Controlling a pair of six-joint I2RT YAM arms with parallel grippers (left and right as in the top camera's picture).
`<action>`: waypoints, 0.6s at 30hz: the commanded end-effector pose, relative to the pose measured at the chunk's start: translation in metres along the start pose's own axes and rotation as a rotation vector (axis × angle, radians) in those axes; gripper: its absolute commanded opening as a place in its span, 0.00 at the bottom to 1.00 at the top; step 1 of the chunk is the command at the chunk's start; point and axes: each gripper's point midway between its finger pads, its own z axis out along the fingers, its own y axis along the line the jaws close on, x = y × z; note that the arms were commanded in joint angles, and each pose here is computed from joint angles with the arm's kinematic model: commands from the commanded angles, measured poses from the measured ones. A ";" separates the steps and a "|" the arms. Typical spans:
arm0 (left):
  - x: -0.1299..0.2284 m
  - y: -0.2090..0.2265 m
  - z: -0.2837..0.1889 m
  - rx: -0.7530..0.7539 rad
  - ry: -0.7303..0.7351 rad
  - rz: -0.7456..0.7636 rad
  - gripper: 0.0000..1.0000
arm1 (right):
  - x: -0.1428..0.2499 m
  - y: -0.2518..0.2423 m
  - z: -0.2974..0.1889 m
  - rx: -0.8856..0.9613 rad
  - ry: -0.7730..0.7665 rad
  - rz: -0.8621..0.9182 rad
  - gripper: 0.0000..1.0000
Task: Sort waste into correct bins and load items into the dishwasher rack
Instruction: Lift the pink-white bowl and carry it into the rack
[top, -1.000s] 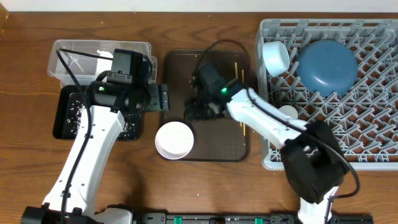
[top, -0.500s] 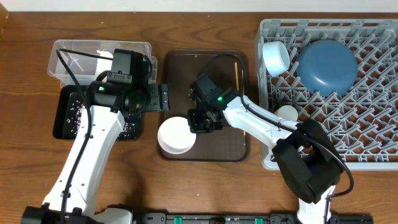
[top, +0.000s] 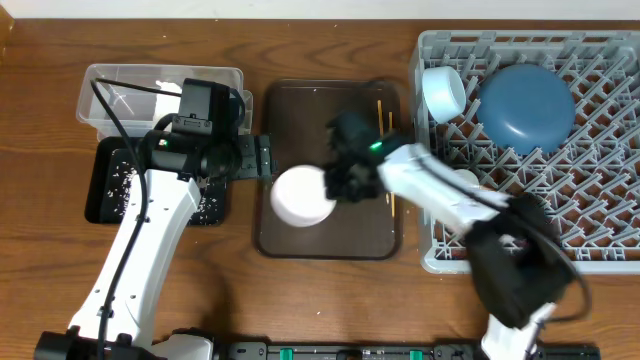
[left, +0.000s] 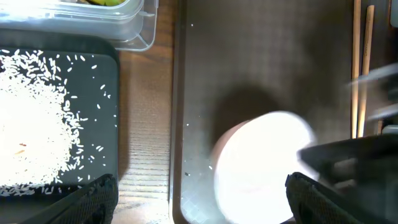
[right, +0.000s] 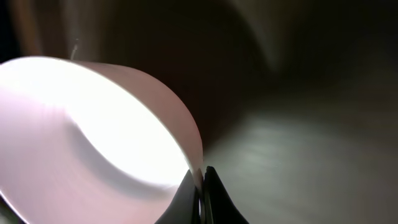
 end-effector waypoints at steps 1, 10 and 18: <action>-0.006 0.001 -0.007 -0.009 -0.028 0.005 0.89 | -0.050 -0.042 -0.089 0.147 -0.302 0.043 0.01; -0.006 0.001 -0.007 -0.009 -0.028 0.005 0.89 | -0.047 -0.158 -0.294 0.802 -0.862 0.254 0.01; -0.006 0.001 -0.007 -0.009 -0.028 0.005 0.89 | -0.028 -0.197 -0.336 1.304 -0.874 0.238 0.01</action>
